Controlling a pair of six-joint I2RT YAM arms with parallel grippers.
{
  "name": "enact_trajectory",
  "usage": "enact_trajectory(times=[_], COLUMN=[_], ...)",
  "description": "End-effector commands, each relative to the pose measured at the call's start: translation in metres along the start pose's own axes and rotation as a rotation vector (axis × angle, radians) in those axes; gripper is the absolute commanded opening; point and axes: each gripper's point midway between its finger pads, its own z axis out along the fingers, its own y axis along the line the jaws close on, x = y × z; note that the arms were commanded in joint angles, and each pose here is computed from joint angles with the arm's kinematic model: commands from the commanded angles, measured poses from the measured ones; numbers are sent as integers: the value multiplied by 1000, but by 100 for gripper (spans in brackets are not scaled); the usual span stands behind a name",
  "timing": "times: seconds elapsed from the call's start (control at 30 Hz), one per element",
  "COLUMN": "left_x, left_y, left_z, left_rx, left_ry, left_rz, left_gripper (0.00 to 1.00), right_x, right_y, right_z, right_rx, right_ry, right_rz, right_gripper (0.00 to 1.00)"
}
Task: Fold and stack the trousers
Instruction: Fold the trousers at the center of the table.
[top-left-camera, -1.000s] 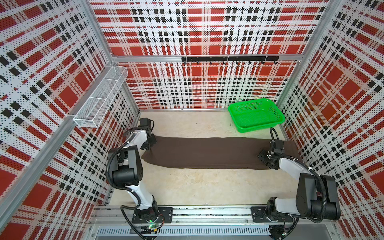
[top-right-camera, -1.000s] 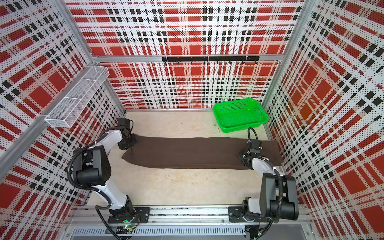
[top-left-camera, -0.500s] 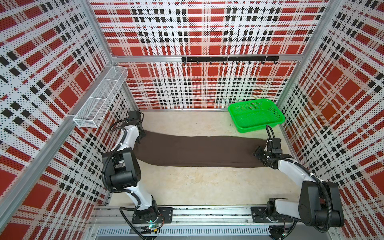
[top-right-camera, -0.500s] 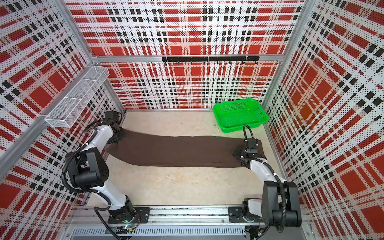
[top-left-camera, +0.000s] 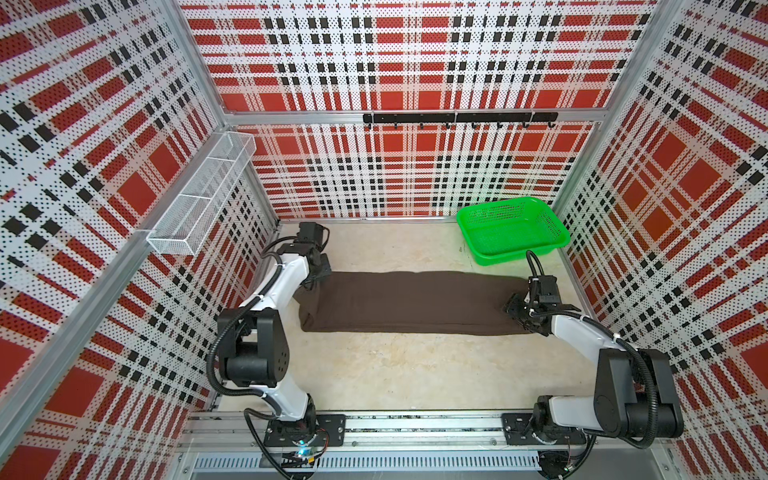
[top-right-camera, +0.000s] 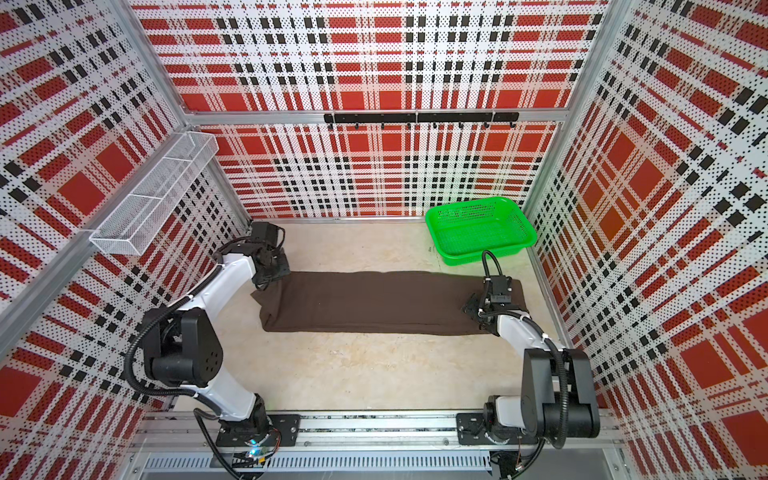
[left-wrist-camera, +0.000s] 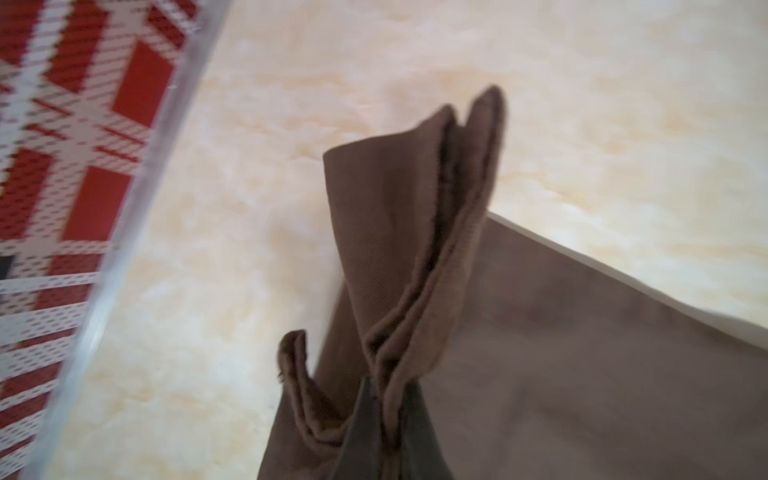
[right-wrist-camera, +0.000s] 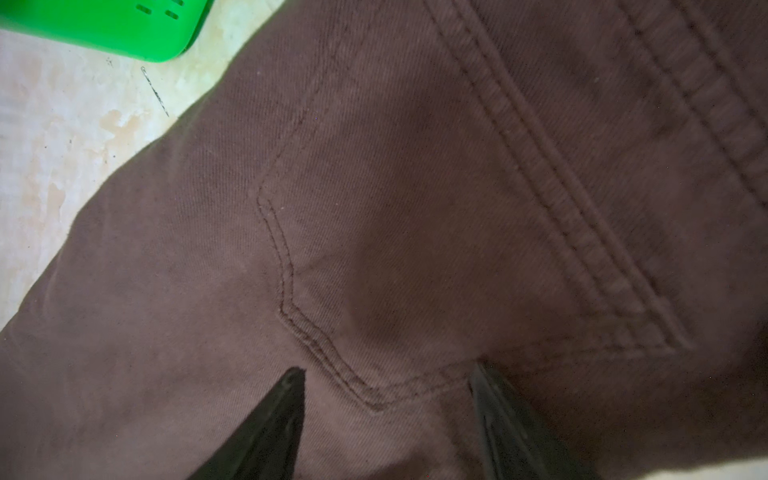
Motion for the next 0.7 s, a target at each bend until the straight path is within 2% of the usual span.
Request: enact_trajectory(times=[0.0,0.17,0.4,0.67], left_x=[9,30,55,82], left_y=[-40,-104,-190,-253], left_z=[-29,-51,-66,-62], left_rx=[125,241,372,416], left_ry=[-15,-14,-11,11], left_rz=[-20,12,48,76], left_gripper=[0,0,0,0], right_x=[-7,-6,-7,-5], right_y=[6,6,6,2], right_z=[1,1,-1,-4], right_rx=[-9,-10,-11,0], right_ry=[-19,-19,-24,-26], right_rz=[-16,-14,-13,-15], right_gripper=[67,67,67,67])
